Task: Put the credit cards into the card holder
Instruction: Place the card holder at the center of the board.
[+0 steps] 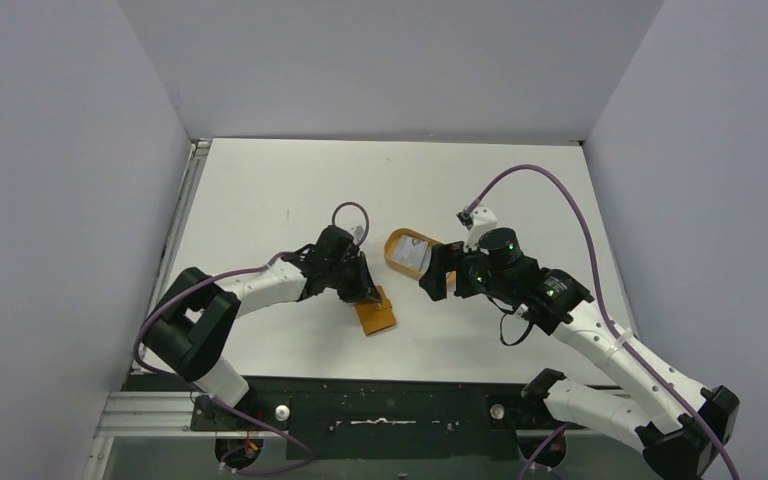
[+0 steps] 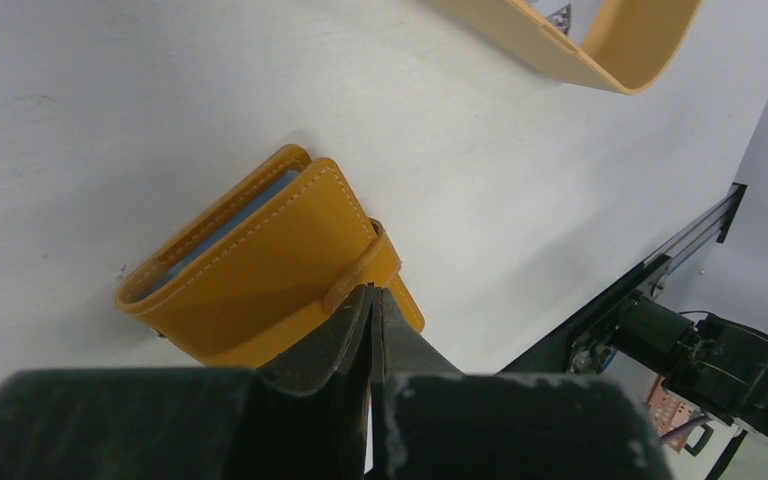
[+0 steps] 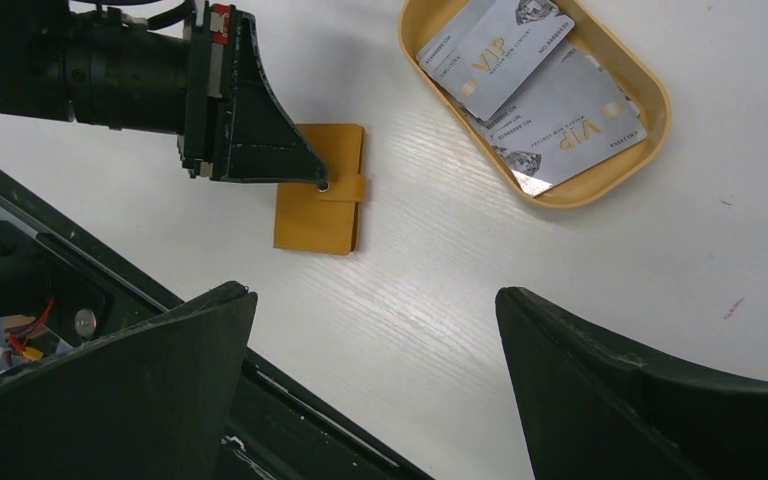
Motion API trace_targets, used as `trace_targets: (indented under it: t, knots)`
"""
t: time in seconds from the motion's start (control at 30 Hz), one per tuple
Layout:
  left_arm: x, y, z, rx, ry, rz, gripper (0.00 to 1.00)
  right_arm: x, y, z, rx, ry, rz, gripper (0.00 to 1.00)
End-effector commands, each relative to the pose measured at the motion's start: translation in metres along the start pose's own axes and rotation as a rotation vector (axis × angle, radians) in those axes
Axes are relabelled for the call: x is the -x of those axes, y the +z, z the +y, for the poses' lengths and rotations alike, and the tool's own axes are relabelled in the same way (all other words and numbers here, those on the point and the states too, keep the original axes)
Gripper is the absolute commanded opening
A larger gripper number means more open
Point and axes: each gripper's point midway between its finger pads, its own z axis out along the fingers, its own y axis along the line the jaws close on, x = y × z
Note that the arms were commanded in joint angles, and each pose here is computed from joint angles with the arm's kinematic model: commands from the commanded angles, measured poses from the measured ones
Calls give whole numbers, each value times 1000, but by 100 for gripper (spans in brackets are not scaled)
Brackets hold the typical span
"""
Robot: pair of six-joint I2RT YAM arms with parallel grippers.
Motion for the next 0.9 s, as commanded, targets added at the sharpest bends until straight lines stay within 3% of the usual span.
trace_targets:
  t: [0.0,0.17,0.87]
  knots:
    - [22,-27,-36,-92,43,-79,0,17,-8,4,10,-6,-71,96]
    - [29,-33,-46,-109,64,-90,0,16,-7,3,11,-3,-70,96]
    - [-4,-8,3,19,22,18,0,14,-1,3,11,-10,-52,97]
